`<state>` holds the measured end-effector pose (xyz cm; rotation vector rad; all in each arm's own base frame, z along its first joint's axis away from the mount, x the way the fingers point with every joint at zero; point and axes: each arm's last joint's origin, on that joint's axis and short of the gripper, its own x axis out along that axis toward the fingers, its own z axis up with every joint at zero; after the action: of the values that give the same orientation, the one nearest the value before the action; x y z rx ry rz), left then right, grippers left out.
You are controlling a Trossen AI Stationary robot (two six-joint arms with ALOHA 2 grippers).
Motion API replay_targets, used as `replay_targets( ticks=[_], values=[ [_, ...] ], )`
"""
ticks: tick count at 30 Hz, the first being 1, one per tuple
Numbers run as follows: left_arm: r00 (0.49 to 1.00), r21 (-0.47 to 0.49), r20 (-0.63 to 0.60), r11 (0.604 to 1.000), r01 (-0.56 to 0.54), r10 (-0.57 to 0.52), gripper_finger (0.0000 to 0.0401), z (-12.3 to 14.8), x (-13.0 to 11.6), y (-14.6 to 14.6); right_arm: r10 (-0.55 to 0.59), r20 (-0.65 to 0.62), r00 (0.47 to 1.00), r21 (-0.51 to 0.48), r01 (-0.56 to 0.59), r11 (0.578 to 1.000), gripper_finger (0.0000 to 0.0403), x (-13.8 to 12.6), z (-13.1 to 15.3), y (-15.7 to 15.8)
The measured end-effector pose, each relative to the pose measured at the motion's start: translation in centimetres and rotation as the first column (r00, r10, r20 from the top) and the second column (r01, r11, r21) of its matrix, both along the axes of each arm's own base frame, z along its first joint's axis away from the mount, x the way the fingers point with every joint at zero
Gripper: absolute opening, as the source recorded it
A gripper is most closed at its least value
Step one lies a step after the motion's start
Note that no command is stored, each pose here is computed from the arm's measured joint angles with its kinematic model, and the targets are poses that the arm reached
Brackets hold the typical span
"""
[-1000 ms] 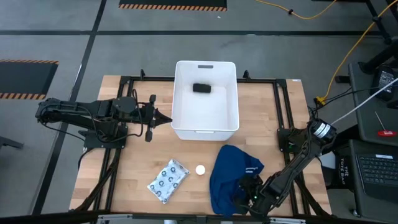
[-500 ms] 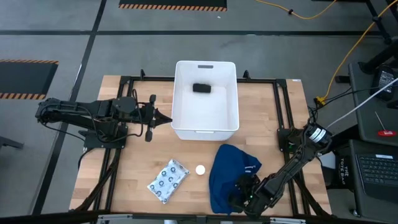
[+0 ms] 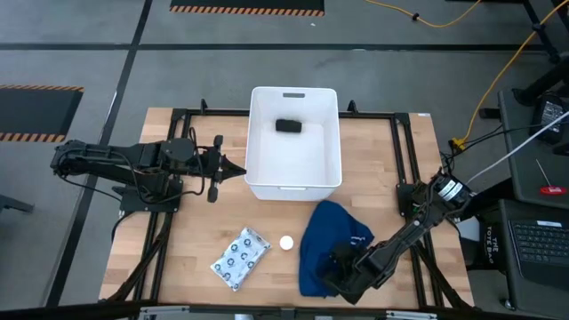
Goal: Pick & place medical supplies in basket/bin
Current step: Put the blue patient gown into the white bin
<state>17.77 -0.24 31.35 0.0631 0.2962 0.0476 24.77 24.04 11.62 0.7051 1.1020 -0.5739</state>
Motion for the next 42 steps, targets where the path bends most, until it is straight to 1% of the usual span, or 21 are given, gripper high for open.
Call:
replay_targets(
  ticks=[8,9,10,14,19,23,25,33,42],
  values=[
    [1.0,0.0,0.001,1.0,0.0,0.0,0.0007,0.0,0.0,0.0,-0.002,-0.006,1.0,0.034,0.002,0.999,0.0053,0.1,0.1,0.1],
    [1.0,0.0,0.0,1.0,0.0,0.0,0.0008,0.0,0.0,0.0,-0.002,-0.004,1.0,0.035,0.002,0.999,0.0032,0.0,0.2,0.1],
    [1.0,0.0,0.0,1.0,0.0,0.0,0.0008,0.0,0.0,0.0,-0.001,-0.001,1.0,0.037,0.001,0.999,0.0022,0.0,0.3,0.0],
    [1.0,0.0,0.0,1.0,0.0,0.0,0.0012,0.0,0.0,0.0,-0.002,0.014,1.0,0.032,0.002,1.0,0.0022,-0.1,0.8,-0.1],
    [1.0,0.0,0.0,1.0,0.0,0.0,0.0011,0.0,0.0,0.0,0.007,0.057,0.998,-0.027,-0.005,1.0,0.0022,-0.5,2.2,-0.8],
    [1.0,0.0,0.0,1.0,0.0,0.0,0.0007,0.0,0.0,0.0,-0.002,0.09,0.996,-0.06,0.008,0.998,0.0022,-1.2,4.2,-1.5],
    [1.0,0.0,0.0,1.0,0.0,0.0,0.0006,0.0,0.0,0.0,-0.002,0.122,0.992,-0.09,0.013,0.996,0.0022,-1.6,5.1,-1.7],
    [1.0,0.0,0.001,1.0,0.0,0.0,0.0012,0.0,0.0,0.0,0.009,0.256,0.967,-0.145,0.029,0.989,0.0022,-3.3,8.8,-2.4],
    [1.0,0.0,0.0,1.0,0.0,0.0,0.0008,0.0,0.0,0.0,0.033,0.338,0.94,-0.174,0.028,0.984,0.0022,-5.1,11.8,-3.3]
  ],
)
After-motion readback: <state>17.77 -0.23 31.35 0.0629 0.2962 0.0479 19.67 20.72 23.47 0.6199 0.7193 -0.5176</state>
